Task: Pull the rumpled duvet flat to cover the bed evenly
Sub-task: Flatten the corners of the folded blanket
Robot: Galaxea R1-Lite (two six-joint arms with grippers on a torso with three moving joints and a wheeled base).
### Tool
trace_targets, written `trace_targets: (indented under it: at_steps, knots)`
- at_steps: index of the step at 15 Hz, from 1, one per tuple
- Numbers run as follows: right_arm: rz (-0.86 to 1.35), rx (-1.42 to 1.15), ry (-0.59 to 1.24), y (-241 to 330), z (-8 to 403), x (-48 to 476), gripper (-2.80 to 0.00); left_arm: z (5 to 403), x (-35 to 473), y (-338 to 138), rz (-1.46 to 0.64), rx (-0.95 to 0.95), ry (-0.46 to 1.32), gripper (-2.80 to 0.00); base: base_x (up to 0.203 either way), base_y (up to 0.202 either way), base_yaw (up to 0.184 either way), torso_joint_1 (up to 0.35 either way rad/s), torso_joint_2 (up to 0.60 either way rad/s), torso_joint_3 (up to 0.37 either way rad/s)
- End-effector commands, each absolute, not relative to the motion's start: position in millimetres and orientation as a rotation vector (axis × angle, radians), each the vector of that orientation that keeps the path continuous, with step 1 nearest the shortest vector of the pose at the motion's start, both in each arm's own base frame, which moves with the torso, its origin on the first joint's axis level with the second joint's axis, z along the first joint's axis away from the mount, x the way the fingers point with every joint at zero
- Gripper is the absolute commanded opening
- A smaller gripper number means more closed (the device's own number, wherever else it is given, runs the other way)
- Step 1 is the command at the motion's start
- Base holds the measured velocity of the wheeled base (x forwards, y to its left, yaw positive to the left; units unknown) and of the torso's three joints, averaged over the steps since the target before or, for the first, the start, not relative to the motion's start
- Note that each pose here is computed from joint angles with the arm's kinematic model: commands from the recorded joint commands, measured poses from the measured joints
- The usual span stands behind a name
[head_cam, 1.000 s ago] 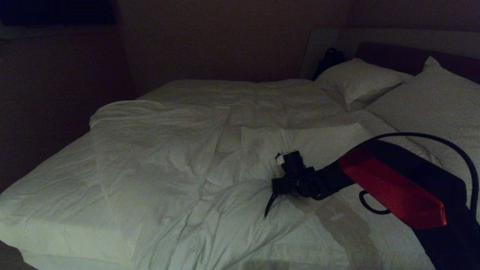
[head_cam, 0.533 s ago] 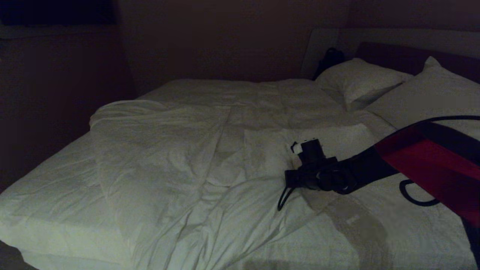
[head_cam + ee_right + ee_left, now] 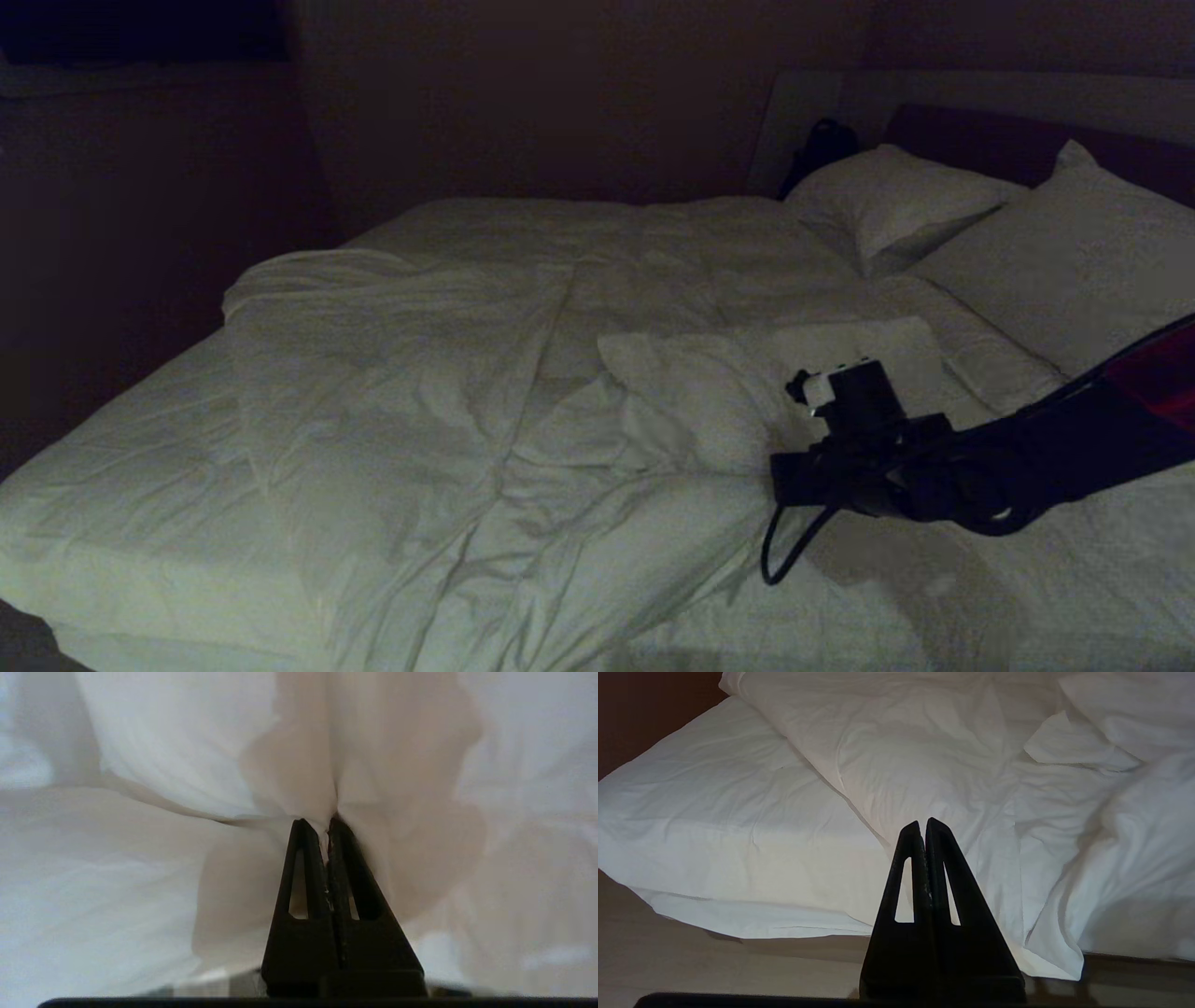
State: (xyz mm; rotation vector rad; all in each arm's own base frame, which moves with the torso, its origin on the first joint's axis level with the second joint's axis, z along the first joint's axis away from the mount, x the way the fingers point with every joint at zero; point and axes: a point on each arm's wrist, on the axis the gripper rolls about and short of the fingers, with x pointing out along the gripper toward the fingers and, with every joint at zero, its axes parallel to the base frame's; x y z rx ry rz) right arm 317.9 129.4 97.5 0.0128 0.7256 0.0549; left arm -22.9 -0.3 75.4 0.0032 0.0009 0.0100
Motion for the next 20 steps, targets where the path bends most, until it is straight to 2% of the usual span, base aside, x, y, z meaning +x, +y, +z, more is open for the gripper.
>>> trace_targets:
  at_steps: [1,14,20]
  knots:
    - [0.053,0.031,0.693,121.6,106.3,305.2,-2.80,75.3,-22.8,-0.3,0.011,0.003,0.002,-2.80,0.000,0.000,0.000,0.000,0.00,0.000]
    - [-0.032,0.036,0.769,72.8,47.7,238.4,-2.80,75.3,-22.8,-0.3,0.009,0.003,0.002,-2.80,0.000,0.000,0.000,0.000,0.00,0.000]
    - [-0.050,0.062,0.783,69.8,26.8,232.0,-2.80,75.3,-22.8,-0.3,0.009,0.003,0.002,-2.80,0.000,0.000,0.000,0.000,0.00,0.000]
